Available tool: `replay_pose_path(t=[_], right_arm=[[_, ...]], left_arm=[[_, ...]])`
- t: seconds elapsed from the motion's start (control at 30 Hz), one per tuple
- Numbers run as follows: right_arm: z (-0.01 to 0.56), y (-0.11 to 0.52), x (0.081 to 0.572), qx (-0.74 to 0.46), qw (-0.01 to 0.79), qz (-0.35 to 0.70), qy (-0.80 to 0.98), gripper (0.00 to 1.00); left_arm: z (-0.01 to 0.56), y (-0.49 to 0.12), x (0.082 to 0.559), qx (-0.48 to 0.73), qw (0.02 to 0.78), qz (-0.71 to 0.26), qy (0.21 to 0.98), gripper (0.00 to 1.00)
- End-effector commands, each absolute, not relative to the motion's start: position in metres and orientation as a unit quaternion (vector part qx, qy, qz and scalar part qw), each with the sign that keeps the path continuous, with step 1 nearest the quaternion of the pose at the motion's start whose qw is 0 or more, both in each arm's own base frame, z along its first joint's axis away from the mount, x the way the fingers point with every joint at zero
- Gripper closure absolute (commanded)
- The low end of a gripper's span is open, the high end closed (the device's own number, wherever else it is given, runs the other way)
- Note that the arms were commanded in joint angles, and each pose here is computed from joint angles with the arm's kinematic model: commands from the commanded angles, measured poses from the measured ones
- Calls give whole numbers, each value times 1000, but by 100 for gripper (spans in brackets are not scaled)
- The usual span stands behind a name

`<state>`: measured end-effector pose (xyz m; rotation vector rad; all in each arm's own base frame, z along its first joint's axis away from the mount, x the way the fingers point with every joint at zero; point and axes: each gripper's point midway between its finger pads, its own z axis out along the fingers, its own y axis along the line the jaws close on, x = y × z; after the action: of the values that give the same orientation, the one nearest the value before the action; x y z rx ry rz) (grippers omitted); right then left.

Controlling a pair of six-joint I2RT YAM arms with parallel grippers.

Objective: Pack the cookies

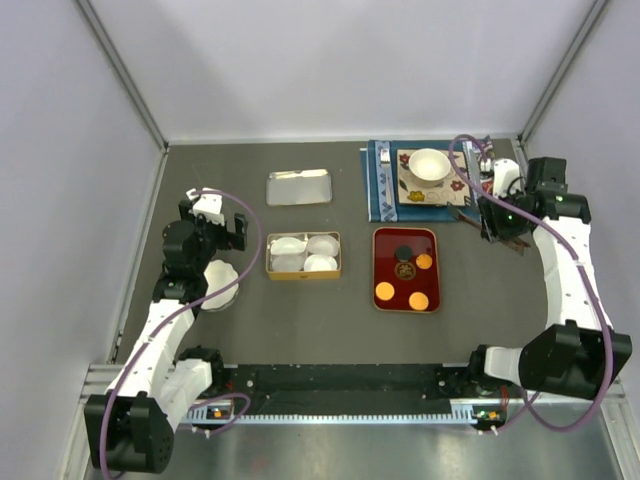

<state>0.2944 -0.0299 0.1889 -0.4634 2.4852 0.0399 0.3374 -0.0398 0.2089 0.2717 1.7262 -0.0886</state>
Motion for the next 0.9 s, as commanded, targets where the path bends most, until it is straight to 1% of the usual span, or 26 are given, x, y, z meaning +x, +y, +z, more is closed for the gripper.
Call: replay_pose_path(t=[0.0,0.33,0.57,0.63,0.87], right_arm=[[223,-11,287,-197,341,26,919,53],[220,17,255,-269,326,56,905,50],[198,35,238,-319,297,78,896,47],[194,46,237,-340,292,86,890,45],[175,56,247,-355,280,82,888,44]], left_arm=[[228,-40,339,119,661,-41,740,1],[229,-38,340,114,661,-35,741,1],[232,-36,342,107,659,-32,744,1],[234,-36,343,106,660,-33,743,1],[236,-34,344,102,658,-29,746,1]])
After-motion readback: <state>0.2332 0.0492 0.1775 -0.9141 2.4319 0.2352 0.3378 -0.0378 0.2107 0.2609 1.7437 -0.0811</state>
